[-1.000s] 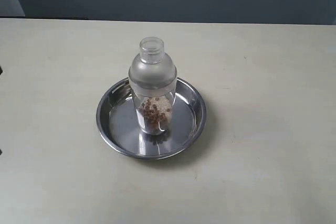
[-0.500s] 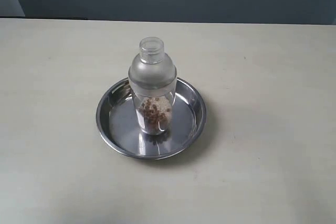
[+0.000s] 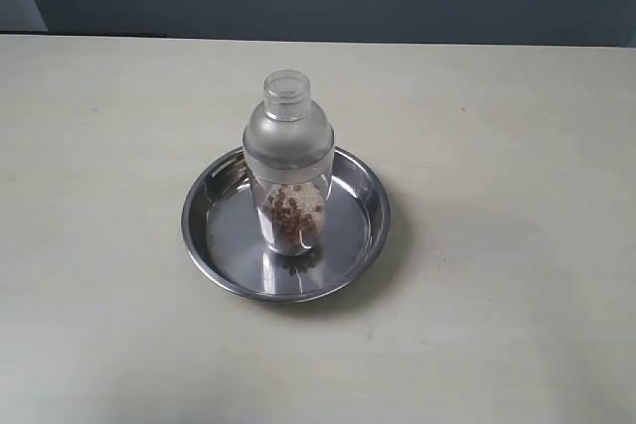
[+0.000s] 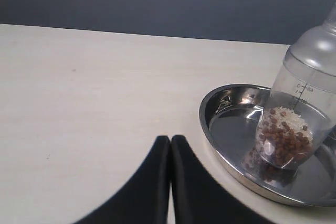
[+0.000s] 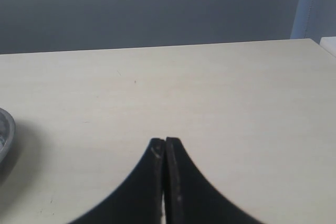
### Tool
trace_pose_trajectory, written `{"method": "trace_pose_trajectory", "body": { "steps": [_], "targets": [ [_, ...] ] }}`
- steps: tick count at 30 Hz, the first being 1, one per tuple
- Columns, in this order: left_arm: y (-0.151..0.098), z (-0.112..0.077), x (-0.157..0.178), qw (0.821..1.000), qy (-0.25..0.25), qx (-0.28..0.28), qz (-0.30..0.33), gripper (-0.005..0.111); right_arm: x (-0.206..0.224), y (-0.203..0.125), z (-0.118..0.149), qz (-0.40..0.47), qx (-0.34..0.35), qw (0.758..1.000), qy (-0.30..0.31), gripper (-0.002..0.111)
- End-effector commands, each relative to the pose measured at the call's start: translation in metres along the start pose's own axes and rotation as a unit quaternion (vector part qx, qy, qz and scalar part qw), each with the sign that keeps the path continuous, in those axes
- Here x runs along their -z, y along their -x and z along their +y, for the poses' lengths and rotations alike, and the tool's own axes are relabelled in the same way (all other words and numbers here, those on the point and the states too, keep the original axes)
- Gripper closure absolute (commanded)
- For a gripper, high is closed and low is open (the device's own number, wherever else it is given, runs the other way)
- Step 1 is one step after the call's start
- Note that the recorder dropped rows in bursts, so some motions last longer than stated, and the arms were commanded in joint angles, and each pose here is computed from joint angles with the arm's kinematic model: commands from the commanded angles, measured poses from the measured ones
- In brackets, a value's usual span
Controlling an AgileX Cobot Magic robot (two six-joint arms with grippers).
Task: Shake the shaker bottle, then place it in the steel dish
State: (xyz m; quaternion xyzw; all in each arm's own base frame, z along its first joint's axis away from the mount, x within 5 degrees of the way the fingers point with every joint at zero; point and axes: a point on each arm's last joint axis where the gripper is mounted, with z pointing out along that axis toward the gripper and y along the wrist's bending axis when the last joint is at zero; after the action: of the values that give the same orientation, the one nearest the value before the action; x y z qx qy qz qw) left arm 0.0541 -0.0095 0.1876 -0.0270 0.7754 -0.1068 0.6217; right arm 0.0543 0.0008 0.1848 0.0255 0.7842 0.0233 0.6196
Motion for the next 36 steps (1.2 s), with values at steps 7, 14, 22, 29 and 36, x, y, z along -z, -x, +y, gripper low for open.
{"method": "trace_pose_trajectory", "body": {
  "steps": [7, 14, 22, 29, 36],
  "targets": [
    [0.0052, 0.0007, 0.0003, 0.999, 0.003, -0.01, -0.034, 0.106, 0.0002, 0.0007, 0.0001, -0.007, 0.001, 1.0, 0.001, 0.109],
    [0.0052, 0.0007, 0.0003, 0.999, 0.003, -0.011, -0.034, 0.106, 0.0002, 0.0007, 0.0003, -0.007, -0.002, 1.0, 0.002, 0.109],
    [0.0052, 0.0008, 0.0003, 0.999, 0.004, -0.012, -0.034, 0.106, 0.0002, 0.0007, 0.0003, -0.007, -0.002, 1.0, 0.002, 0.109],
    [0.0052, 0.0008, 0.0003, 0.999, 0.004, -0.012, -0.034, 0.106, 0.0002, 0.0007, 0.0003, -0.007, -0.002, 1.0, 0.002, 0.109],
    [0.0052, 0.0008, 0.0003, 0.999, 0.004, -0.012, -0.034, 0.106, 0.0002, 0.0007, 0.0003, -0.007, -0.002, 1.0, 0.002, 0.109]
  ]
}}
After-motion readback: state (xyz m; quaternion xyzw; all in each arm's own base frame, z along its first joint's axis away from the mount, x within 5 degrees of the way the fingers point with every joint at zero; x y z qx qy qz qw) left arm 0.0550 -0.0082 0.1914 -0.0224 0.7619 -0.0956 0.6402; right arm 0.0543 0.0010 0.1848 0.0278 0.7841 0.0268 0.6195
